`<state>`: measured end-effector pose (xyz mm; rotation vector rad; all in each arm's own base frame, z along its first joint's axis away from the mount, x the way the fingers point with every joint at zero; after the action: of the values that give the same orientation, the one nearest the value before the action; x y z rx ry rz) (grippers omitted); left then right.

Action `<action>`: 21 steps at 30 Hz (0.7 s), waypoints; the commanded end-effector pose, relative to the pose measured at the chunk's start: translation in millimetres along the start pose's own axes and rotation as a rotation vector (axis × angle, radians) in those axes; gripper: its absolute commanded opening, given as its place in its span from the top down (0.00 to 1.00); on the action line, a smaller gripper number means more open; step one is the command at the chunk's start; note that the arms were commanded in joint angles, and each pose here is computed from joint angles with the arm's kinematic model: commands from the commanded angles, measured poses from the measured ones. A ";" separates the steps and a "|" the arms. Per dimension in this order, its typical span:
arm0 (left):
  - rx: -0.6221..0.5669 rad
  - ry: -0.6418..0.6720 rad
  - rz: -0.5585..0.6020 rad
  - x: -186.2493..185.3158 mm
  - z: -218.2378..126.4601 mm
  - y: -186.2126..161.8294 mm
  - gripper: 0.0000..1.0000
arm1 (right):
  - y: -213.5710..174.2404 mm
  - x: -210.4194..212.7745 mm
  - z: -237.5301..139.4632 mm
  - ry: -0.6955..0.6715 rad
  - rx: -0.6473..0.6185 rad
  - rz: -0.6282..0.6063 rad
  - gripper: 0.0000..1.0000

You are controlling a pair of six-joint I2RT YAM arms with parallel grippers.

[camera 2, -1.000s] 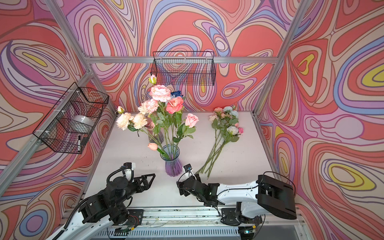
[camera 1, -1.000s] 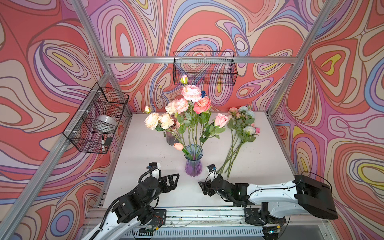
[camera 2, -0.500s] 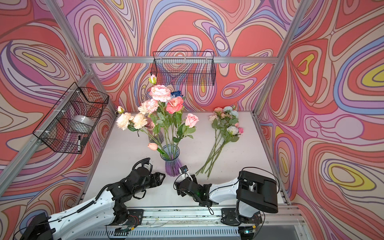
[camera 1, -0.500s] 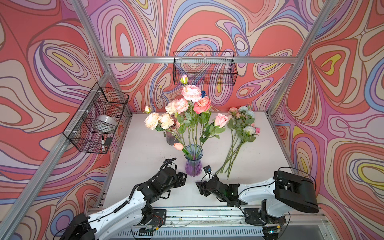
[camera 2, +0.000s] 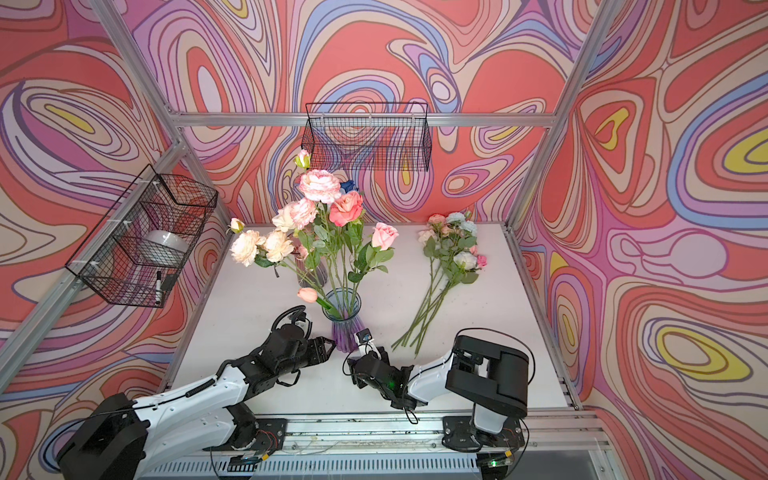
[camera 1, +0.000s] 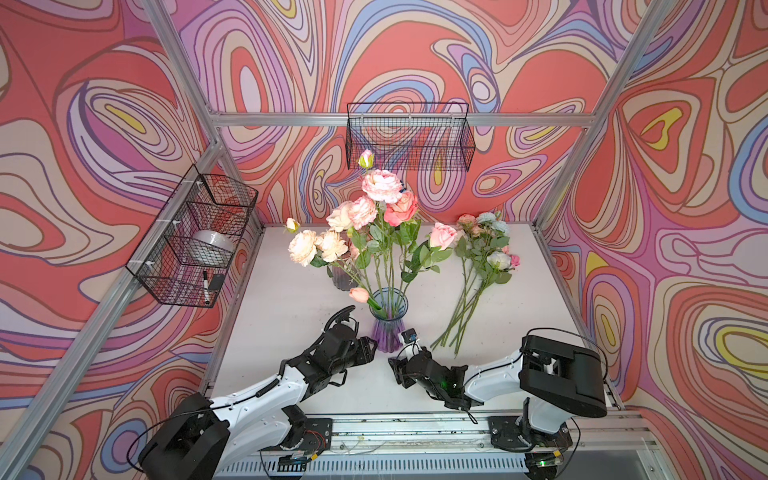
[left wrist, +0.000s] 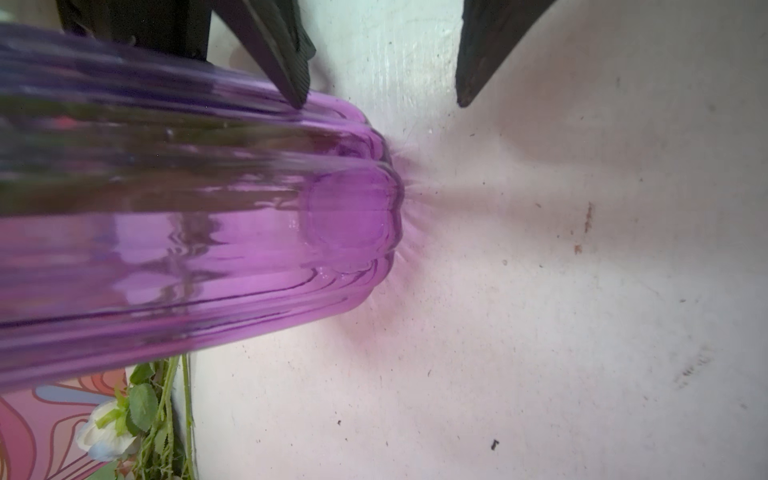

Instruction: Arrange the flowers into the vase

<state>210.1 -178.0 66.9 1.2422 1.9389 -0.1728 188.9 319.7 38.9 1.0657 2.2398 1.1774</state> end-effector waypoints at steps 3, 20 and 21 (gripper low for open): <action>-0.019 -0.060 0.008 -18.6 4.7 11.0 0.42 | 15.9 -11.6 8.0 -0.044 -0.061 0.034 0.29; -0.016 -0.050 0.017 -35.5 30.6 29.0 0.44 | 13.5 -44.0 29.2 -0.125 -0.081 0.097 0.30; -0.017 -0.051 0.016 -37.3 32.3 30.7 0.44 | 14.7 -46.5 31.0 -0.129 -0.080 0.100 0.30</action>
<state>244.0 -196.2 64.4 1.2566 1.9415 -0.1839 233.6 308.1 36.7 1.1744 2.0702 1.2127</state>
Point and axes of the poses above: each gripper's point midway between its finger pads, its own z axis out along the fingers, its own x axis along the line the jaws close on, y = z × x, the point moved 2 cm from there along -z, back along the fingers, and after that the axes turned 15 degrees about -z, right-handed, at the moved point
